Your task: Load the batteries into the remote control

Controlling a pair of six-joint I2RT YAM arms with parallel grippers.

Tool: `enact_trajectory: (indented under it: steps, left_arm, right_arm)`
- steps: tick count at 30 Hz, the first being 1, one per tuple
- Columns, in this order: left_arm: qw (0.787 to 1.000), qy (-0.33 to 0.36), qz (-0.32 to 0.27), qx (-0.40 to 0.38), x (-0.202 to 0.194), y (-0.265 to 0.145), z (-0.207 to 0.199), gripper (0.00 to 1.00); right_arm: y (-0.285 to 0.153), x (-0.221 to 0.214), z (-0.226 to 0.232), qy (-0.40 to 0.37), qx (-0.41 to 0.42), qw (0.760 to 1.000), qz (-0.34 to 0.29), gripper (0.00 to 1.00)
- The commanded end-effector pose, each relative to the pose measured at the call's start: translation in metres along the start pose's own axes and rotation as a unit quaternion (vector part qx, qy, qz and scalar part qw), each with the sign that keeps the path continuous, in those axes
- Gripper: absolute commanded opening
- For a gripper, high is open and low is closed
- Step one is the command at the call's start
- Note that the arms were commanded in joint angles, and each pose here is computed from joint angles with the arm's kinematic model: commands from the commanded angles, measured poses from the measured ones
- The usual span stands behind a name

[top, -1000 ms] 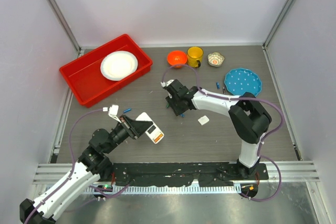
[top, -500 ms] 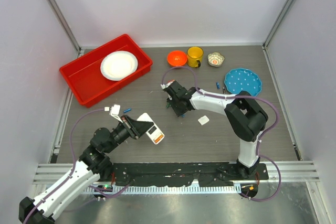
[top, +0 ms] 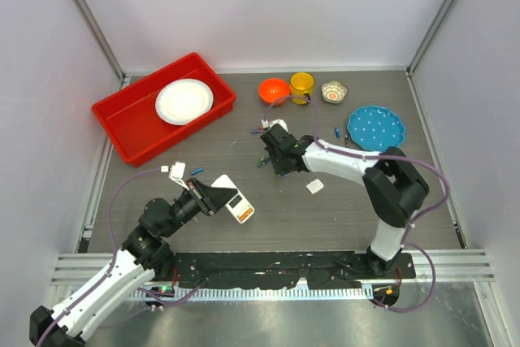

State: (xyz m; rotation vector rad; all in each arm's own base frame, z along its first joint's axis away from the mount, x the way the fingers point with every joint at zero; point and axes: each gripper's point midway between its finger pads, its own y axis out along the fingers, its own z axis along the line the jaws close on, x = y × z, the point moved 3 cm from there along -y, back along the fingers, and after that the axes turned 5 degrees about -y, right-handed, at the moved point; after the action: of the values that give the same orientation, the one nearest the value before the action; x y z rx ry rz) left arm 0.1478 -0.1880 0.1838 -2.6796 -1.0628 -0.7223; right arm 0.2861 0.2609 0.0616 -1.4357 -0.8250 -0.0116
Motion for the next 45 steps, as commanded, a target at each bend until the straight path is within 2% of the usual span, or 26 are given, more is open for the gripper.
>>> enact_trajectory:
  steps: [1, 3, 5, 6, 8, 9, 11, 12, 16, 23, 32, 34, 38, 41, 45]
  left_arm:
    - [0.999, 0.010, -0.024, -0.026, 0.010, 0.001, -0.013, 0.00]
    - [0.999, 0.009, -0.025, -0.026, 0.011, 0.002, -0.014, 0.00]
    - [0.999, 0.008, -0.023, -0.023, 0.010, 0.003, -0.013, 0.00]
    - [0.999, 0.007, -0.024, -0.026, 0.011, 0.003, -0.014, 0.00]
    - [0.999, 0.004, -0.020, -0.025, 0.010, 0.004, -0.014, 0.00]
    - [1.000, 0.002, -0.021, -0.024, 0.010, 0.005, -0.013, 0.00]
    - [1.000, 0.000, -0.021, -0.023, 0.010, 0.006, -0.013, 0.00]
    - [0.999, -0.001, -0.022, -0.023, 0.011, 0.006, -0.013, 0.00]
    - [0.999, 0.000, -0.028, -0.019, 0.012, 0.005, -0.012, 0.00]
    - [0.999, 0.000, -0.032, -0.017, 0.012, 0.002, -0.011, 0.00]
    - [0.999, -0.005, -0.050, -0.005, 0.016, -0.003, -0.007, 0.00]
    - [0.999, -0.003, -0.054, -0.005, 0.018, -0.004, -0.008, 0.00]
    - [0.999, -0.004, -0.053, -0.003, 0.017, -0.005, -0.007, 0.00]
    - [0.999, -0.004, -0.050, -0.001, 0.016, -0.004, -0.005, 0.00]
    - [0.999, -0.006, -0.048, -0.001, 0.015, -0.004, -0.005, 0.00]
  right_arm:
    - [-0.072, 0.057, -0.030, 0.244, -0.071, 0.954, -0.160, 0.01]
    - [-0.078, 0.047, -0.043, 0.375, -0.106, 0.902, -0.187, 0.01]
    - [-0.080, 0.031, -0.047, 0.439, -0.111, 0.872, -0.186, 0.01]
    - [-0.079, 0.029, -0.045, 0.492, -0.103, 0.844, -0.188, 0.01]
    - [-0.071, 0.009, -0.044, 0.535, -0.106, 0.821, -0.171, 0.01]
    - [-0.068, 0.005, -0.042, 0.573, -0.103, 0.795, -0.168, 0.01]
    - [-0.058, -0.013, -0.041, 0.600, -0.117, 0.778, -0.145, 0.01]
    - [-0.057, -0.016, -0.038, 0.629, -0.115, 0.756, -0.142, 0.01]
    - [-0.048, -0.031, -0.031, 0.657, -0.122, 0.733, -0.131, 0.01]
    - [-0.040, -0.027, -0.016, 0.653, -0.142, 0.733, -0.124, 0.01]
    - [-0.014, -0.040, 0.000, 0.632, -0.185, 0.749, -0.070, 0.01]
    - [-0.012, -0.040, 0.000, 0.626, -0.185, 0.754, -0.072, 0.05]
    - [-0.011, -0.041, -0.001, 0.618, -0.189, 0.760, -0.072, 0.23]
    - [-0.010, -0.044, 0.000, 0.614, -0.189, 0.763, -0.065, 0.31]
    - [-0.008, -0.047, 0.002, 0.612, -0.188, 0.766, -0.058, 0.36]
